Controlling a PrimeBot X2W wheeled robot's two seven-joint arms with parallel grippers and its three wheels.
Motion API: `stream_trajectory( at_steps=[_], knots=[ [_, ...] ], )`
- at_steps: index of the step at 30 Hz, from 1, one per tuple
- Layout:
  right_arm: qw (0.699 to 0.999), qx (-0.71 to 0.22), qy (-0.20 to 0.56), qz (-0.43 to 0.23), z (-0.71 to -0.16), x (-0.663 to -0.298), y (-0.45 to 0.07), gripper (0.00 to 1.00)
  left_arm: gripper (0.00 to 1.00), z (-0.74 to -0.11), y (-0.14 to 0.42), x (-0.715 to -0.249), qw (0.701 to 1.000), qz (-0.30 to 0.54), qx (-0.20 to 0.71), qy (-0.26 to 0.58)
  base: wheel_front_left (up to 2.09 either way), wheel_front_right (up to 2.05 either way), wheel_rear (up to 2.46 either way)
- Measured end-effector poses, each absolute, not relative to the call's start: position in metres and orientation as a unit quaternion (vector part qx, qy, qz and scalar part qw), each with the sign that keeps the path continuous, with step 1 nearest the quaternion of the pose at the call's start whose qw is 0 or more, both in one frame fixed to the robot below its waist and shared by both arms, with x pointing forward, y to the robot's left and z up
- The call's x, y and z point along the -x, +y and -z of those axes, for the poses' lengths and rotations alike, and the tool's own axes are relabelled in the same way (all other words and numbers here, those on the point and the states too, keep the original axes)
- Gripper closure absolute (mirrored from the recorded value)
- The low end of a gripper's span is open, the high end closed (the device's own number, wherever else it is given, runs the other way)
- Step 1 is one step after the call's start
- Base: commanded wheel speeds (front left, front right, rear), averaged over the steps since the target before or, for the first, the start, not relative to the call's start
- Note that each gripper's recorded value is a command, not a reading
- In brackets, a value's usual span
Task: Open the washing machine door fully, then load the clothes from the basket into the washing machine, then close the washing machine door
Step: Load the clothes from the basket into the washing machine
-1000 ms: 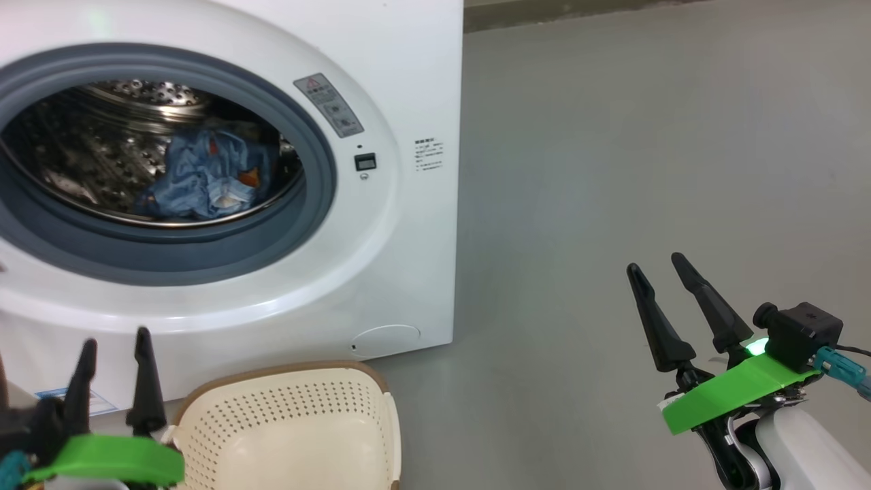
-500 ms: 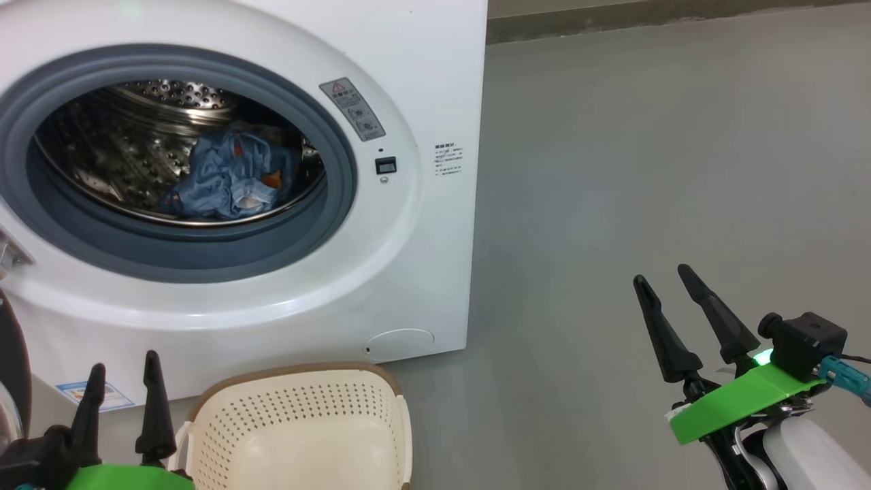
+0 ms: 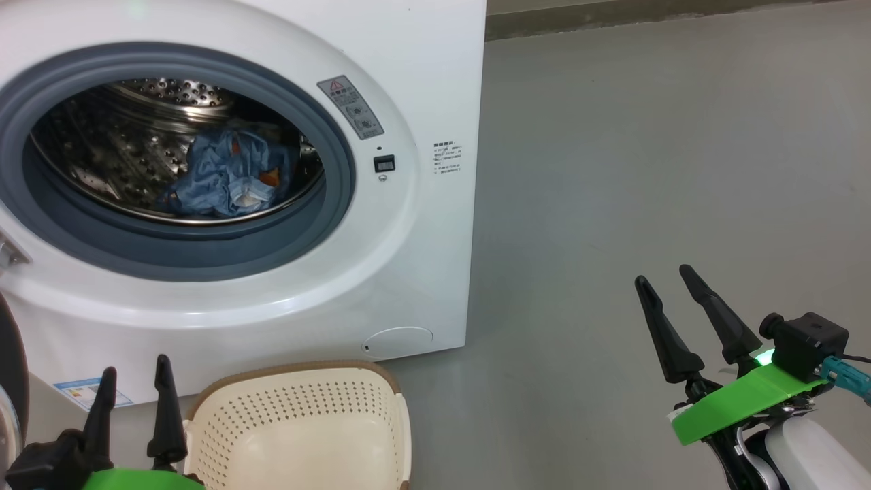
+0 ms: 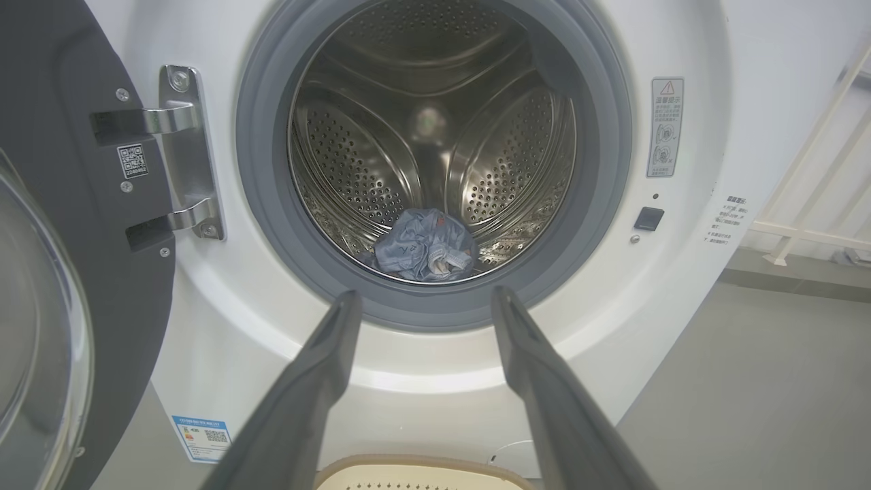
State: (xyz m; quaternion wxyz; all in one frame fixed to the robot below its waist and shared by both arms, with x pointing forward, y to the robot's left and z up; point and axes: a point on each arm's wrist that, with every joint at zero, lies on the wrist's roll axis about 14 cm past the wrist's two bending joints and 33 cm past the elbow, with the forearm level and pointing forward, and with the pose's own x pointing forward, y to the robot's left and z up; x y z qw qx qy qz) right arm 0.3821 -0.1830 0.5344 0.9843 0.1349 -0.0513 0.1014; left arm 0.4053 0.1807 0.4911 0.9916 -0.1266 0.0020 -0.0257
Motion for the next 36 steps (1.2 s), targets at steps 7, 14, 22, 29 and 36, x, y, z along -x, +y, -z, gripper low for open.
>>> stream_trajectory(
  at_steps=[7,14,22,29,36],
  knots=[
    [0.985,-0.131,-0.049,-0.103,-0.5337,-0.382,-0.1833,0.0,0.0,-0.4904,0.1783,-0.4046,0.992,0.026,0.127,0.002,0.0,0.0,0.0],
    [0.985,-0.13,-0.047,-0.104,-0.5325,-0.3818,-0.1832,0.0,0.0,-0.4904,0.1748,-0.4044,0.991,0.029,0.131,0.0,0.0,0.0,0.0],
    [0.985,-0.129,-0.046,-0.107,-0.532,-0.3817,-0.1815,0.0,0.0,-0.4919,0.1764,-0.4043,0.991,0.028,0.127,-0.004,0.0,0.0,0.0],
    [0.985,-0.13,-0.045,-0.107,-0.5312,-0.3819,-0.1812,0.0,0.0,-0.4918,0.1766,-0.4046,0.991,0.028,0.128,-0.005,0.0,0.0,0.0],
    [0.985,-0.13,-0.044,-0.108,-0.5302,-0.3826,-0.1804,0.0,0.0,-0.4913,0.1763,-0.4045,0.991,0.027,0.133,-0.005,0.0,0.0,0.0]
  ],
)
